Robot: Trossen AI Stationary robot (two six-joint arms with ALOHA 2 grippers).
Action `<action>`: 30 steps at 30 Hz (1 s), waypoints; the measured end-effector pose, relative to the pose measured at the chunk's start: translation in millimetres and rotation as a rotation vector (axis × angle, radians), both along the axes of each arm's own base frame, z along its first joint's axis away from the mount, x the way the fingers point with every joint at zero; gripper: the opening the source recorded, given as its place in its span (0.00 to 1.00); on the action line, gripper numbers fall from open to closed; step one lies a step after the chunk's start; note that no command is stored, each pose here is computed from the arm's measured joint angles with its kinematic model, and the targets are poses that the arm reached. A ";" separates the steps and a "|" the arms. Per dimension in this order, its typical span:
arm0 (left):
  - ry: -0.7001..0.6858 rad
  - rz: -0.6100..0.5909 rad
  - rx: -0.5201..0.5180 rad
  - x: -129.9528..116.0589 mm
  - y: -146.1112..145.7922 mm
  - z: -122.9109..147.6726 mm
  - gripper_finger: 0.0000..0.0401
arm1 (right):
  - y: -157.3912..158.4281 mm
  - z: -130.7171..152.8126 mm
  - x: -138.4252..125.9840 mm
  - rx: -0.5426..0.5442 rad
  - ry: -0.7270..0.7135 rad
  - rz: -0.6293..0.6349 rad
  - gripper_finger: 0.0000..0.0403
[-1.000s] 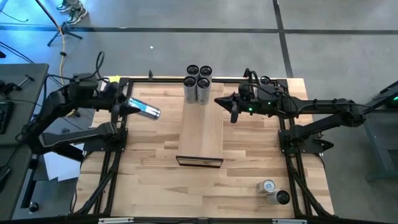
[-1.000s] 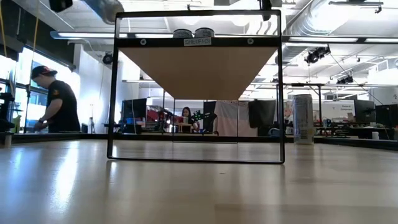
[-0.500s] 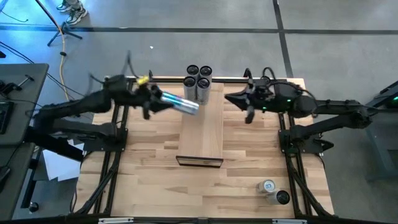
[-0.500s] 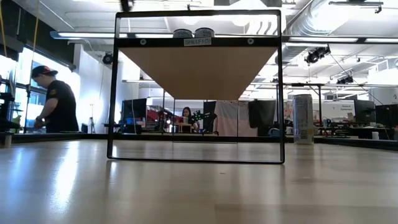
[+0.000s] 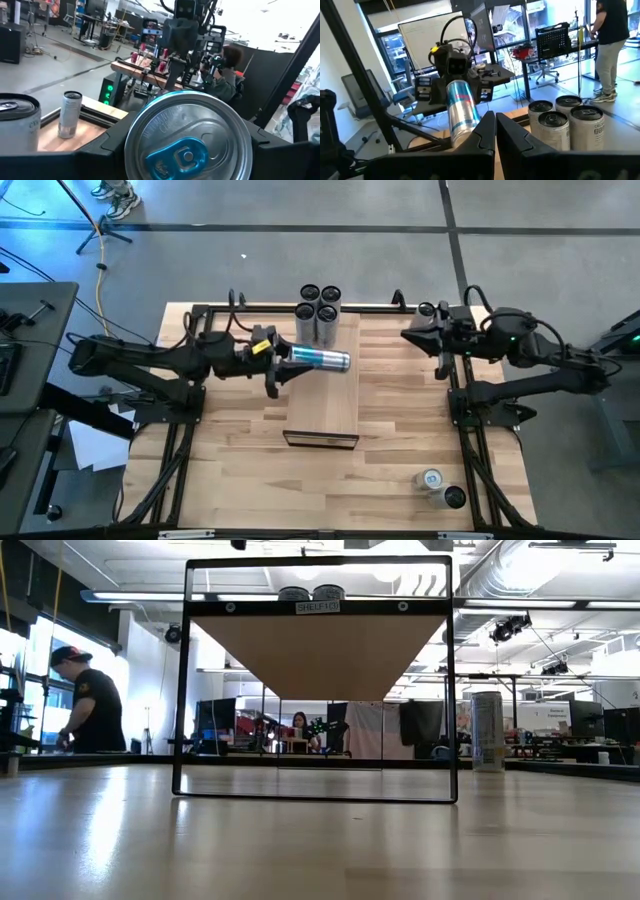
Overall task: Place canned beverage on shelf
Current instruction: Put the top blue soda can on the shelf
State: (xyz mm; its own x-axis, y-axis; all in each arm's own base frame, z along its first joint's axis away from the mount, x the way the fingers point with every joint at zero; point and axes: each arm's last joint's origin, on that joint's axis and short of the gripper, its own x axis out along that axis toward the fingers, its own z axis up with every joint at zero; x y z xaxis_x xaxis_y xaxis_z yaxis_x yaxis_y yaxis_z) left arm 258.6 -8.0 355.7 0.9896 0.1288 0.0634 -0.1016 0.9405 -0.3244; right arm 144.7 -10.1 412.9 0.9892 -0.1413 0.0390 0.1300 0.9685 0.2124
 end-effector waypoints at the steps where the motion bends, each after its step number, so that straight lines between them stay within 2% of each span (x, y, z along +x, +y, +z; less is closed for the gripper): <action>1: -0.004 0.004 0.000 -0.1 1.1 0.4 0.51 | 0.2 -0.7 1.0 0.008 0.006 0.008 0.00; 7: 0.011 0.016 0.018 -1.8 4.9 0.3 0.54 | 0.4 -8.7 19.1 0.061 0.059 0.048 0.00; 13: 0.011 -0.021 0.021 -5.2 5.6 2.3 0.53 | -0.9 -18.3 45.2 0.083 0.101 0.048 0.00; 16: 0.052 -0.017 0.021 -8.4 7.4 0.2 0.53 | -1.2 -18.4 52.6 0.053 0.085 0.049 0.00; 22: 0.119 -0.001 0.012 -18.7 10.8 -1.1 0.53 | -1.3 -6.4 52.1 0.020 -0.035 0.050 0.01; 26: 0.142 -0.005 0.012 -20.3 10.6 -2.6 0.53 | -0.2 -5.4 55.8 0.052 -0.059 0.064 0.12; 30: 0.180 -0.022 -0.007 -20.6 10.1 -6.5 0.53 | 9.1 -10.6 69.0 0.021 -0.042 0.130 0.34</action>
